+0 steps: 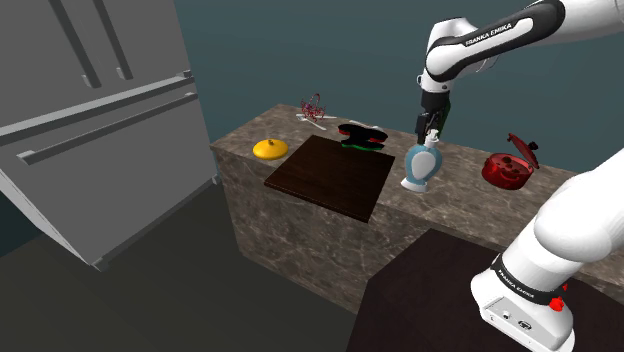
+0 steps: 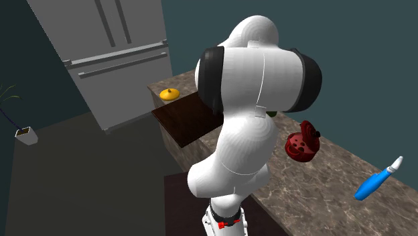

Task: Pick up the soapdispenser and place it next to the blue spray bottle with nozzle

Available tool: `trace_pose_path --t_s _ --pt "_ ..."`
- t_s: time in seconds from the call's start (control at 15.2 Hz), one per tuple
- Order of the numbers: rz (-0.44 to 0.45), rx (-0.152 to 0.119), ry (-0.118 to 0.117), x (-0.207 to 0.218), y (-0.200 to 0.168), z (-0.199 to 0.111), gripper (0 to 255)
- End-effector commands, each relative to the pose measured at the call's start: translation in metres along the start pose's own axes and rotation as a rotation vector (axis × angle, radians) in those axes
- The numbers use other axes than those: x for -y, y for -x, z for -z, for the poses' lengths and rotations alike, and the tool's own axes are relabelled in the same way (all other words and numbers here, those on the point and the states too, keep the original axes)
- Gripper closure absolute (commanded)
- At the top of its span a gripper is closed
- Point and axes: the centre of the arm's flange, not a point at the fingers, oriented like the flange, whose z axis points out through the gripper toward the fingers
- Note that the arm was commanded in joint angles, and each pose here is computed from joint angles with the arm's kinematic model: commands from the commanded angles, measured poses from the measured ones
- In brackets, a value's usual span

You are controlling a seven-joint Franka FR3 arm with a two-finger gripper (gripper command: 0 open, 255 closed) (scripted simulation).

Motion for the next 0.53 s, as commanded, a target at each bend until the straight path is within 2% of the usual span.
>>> trace_pose_path --t_s 0.0,0.33,0.4,0.46 --pt "0.0 0.0 0.0 0.0002 0.0001 -0.002 0" --pt "0.0 0.0 0.0 0.0003 0.0001 -0.002 0" --pt "0.0 0.0 0.0 0.0003 0.0001 -0.002 255" --pt "0.0 0.0 0.0 0.0003 0.0001 -0.002 255"
